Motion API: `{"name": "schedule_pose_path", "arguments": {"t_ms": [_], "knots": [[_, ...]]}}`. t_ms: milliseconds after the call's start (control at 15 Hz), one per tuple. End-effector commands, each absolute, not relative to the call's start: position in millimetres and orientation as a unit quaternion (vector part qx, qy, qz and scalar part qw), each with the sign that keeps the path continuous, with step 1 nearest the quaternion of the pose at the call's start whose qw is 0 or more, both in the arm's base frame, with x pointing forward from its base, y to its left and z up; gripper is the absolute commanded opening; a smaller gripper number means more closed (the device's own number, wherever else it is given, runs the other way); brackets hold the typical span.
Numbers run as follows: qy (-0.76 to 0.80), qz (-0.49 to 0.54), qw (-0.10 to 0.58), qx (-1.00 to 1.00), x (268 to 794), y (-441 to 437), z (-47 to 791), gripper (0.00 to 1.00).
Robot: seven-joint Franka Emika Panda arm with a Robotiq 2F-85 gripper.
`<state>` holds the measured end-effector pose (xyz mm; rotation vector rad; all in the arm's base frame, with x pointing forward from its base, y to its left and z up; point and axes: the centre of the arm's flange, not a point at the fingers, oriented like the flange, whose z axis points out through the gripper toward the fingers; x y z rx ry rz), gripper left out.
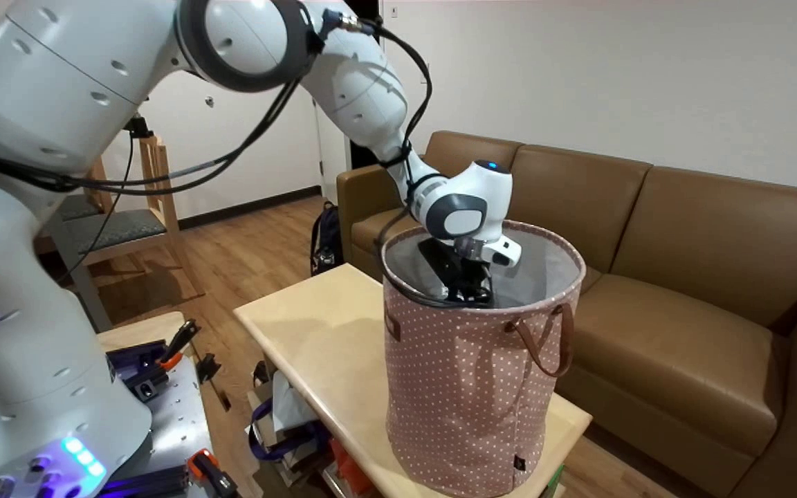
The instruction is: Remove the blue cloth out of the laundry bag and put it on the table
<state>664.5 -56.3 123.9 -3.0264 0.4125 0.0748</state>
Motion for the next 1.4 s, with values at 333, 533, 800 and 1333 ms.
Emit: {"name": "schedule_pose_path", "arguments": {"t_ms": [333,533,800,1333], "knots": [[0.147,0.089,0.028,-0.985,707,-72,7,1.00],[0.147,0.097,0.040,-0.983,711,-76,-11,0.75],[0.152,0.091,0.056,-0.983,712,-76,-2,0.53],[0.096,0.029,0.124,-0.987,701,-77,88,0.01]]}}
